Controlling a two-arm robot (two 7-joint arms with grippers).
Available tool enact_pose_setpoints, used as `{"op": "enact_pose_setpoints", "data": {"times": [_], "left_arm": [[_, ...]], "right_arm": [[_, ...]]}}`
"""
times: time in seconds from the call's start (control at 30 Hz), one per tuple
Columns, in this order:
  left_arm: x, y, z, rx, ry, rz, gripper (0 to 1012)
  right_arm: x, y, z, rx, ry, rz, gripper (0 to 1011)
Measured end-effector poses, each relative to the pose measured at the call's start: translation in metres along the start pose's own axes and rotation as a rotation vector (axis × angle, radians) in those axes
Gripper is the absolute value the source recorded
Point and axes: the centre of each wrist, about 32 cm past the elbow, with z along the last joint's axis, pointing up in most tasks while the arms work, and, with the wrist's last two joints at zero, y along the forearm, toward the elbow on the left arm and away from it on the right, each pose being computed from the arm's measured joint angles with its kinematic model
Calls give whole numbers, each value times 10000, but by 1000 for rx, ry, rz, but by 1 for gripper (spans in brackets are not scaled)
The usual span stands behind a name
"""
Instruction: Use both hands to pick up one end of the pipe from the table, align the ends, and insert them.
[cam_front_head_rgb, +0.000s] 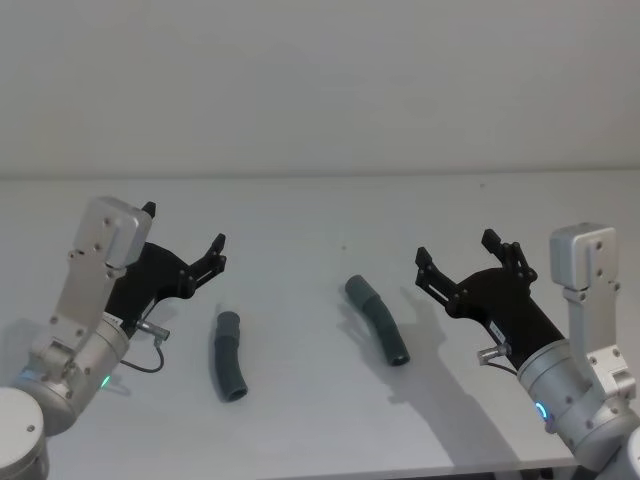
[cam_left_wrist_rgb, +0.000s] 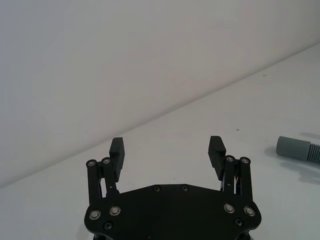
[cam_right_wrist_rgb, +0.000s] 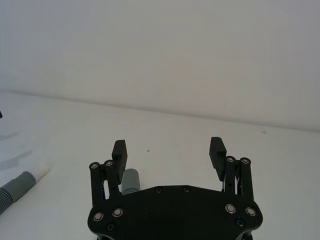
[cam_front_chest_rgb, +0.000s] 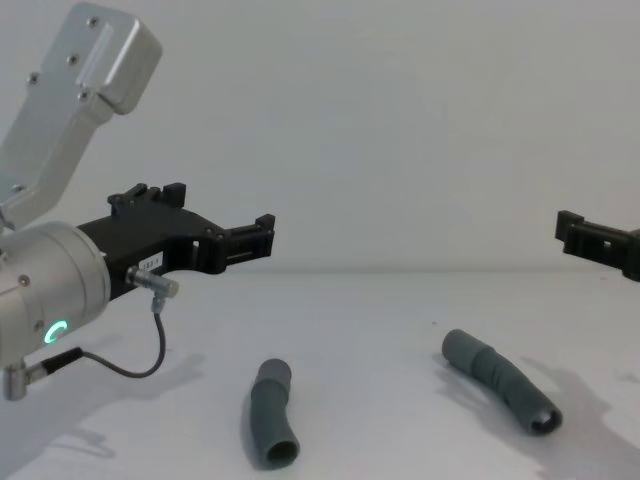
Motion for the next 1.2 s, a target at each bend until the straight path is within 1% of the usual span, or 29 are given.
{"op": "enact_pose_setpoints", "data": {"times": [1.2], "left_arm": [[-1, 0, 0, 0, 0, 0, 1001]], "right_arm": [[0, 0, 0, 0, 0, 0, 1003]]}}
